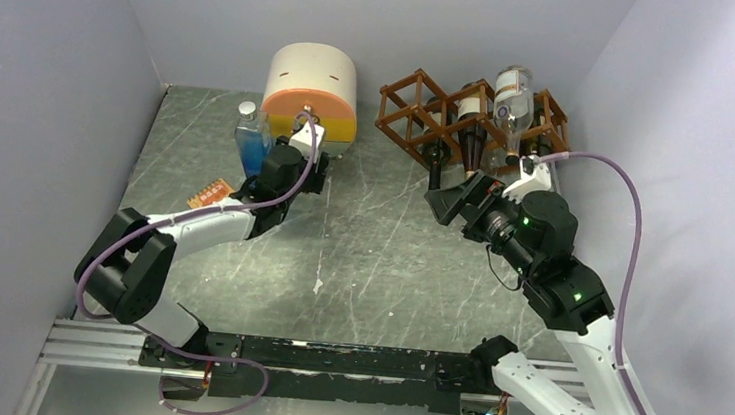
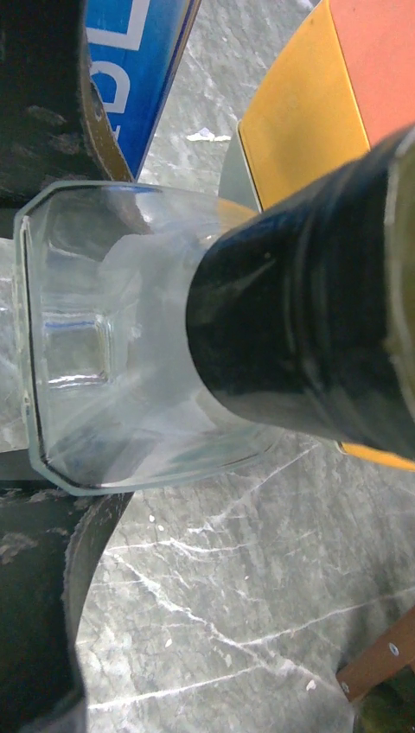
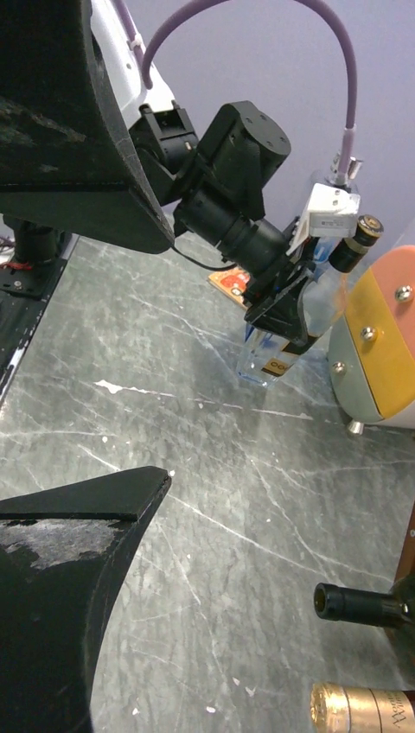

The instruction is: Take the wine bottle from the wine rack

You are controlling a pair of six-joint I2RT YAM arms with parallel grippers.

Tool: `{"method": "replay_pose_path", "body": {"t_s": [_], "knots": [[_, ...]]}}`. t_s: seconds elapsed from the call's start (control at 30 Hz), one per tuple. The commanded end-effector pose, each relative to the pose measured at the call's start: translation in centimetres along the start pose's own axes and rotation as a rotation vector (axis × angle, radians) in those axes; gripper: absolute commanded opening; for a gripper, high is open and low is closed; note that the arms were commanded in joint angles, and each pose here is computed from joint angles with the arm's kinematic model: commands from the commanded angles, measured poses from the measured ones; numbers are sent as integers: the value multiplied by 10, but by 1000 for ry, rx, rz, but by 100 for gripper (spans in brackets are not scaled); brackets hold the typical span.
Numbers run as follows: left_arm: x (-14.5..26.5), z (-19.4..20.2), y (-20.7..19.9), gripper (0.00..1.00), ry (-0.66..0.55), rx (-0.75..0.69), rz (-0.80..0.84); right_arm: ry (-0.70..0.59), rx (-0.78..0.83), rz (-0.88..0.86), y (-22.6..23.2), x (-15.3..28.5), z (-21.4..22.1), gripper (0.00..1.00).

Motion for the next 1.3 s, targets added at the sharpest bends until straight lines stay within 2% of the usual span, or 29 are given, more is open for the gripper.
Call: {"method": "replay_pose_path", "body": {"t_s": [0.0, 0.17, 0.4, 0.77, 0.97, 1.03, 1.2, 1.27], "knots": [[-4, -66, 18, 7, -226, 113, -103, -4, 7, 1, -1, -7, 1, 100], [-12, -54, 25, 7, -209, 135, -155, 10, 27, 8, -2, -13, 3, 100], [-23, -48, 29, 7, -221, 150, -93, 17, 46, 13, -3, -17, 4, 100], [-27, -37, 29, 10, -193, 162, -94, 20, 51, 3, 0, -19, 2, 100], [-27, -34, 28, 24, -179, 160, -89, 18, 46, 8, -2, -17, 3, 100], [-24, -36, 30, 41, -190, 163, -94, 13, 47, 10, -1, -15, 2, 100], [-20, -38, 30, 55, -203, 157, -92, 8, 48, 6, 0, -15, 0, 100], [-20, -38, 31, 64, -201, 156, -96, 13, 47, 5, 0, -16, 1, 100]]}}
Point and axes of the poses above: each gripper's point midway between its finger pads, its own x axis back along the fingers, its own y axis along the line the jaws close on, z = x × y, the point moved 3 cm from there along x, back along the fingers, and after that the axes turned 10 degrees about -x, right-handed, at the moved point
